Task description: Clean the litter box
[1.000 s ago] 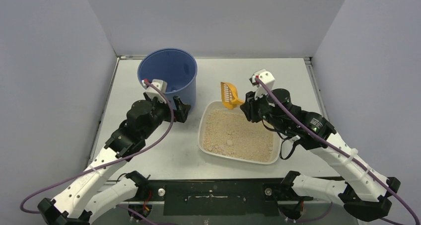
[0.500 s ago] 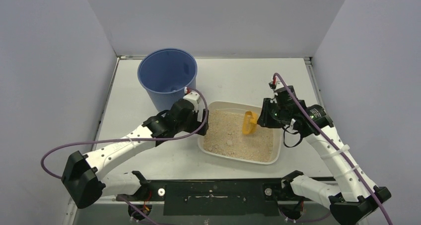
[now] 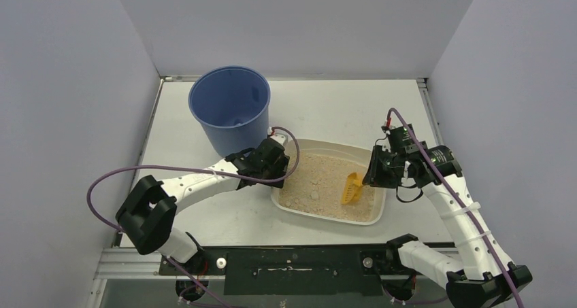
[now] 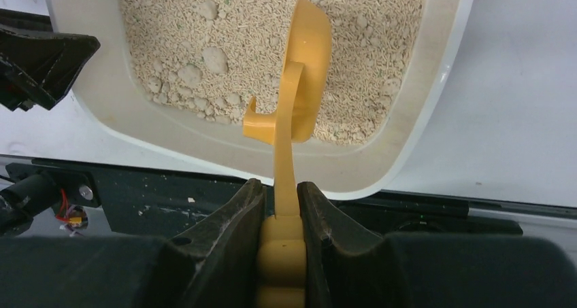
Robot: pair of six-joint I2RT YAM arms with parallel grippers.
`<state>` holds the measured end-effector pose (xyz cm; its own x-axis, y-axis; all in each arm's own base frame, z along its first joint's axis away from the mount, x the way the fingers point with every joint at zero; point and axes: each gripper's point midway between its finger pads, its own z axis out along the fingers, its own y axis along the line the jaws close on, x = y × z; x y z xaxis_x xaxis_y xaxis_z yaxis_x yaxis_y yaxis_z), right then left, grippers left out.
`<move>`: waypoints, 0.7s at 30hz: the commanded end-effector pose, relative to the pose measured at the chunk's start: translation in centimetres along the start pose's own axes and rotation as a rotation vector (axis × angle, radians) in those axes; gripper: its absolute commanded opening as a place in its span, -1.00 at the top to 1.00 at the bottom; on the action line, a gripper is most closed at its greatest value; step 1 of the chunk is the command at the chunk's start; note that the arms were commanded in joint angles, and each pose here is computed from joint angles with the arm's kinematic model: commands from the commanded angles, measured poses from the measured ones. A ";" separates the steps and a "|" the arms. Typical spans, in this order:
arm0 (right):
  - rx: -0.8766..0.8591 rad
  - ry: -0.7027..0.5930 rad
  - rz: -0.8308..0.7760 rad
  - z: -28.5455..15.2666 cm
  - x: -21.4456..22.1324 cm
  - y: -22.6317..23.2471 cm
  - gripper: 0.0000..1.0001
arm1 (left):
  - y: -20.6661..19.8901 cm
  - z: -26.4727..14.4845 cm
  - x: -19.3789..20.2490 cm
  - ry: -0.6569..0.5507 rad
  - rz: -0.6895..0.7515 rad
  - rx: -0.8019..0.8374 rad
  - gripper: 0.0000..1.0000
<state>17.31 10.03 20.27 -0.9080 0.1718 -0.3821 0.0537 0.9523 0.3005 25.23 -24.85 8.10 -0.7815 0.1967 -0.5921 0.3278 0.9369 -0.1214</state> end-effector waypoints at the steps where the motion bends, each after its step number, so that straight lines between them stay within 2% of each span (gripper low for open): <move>1: -0.001 0.040 0.028 -0.7 1.4 -0.4 1.00 | -1.4 0.5 -1.9 -0.032 -0.018 0.044 -0.02; 7: -0.027 0.112 0.041 -0.1 3.6 -0.8 1.00 | -2.1 1.5 -1.3 -0.017 -0.040 0.072 0.44; 11: -0.055 0.151 0.043 0.8 4.8 -0.9 1.00 | -2.1 1.9 -1.0 -0.017 -0.049 0.072 0.99; 16: -0.112 0.174 0.062 2.0 6.2 -0.9 1.00 | -1.5 1.8 -1.4 -0.061 -0.074 0.052 1.00; 21: -0.158 0.183 0.106 3.6 8.1 -1.3 1.00 | -1.4 0.6 -3.0 -0.168 -0.115 0.067 1.00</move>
<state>12.58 10.51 16.04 -0.9485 0.2023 -0.2439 0.0811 0.8990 0.4303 26.07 -25.52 6.16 -0.7988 0.1281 -0.5878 0.2726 0.9481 -0.1638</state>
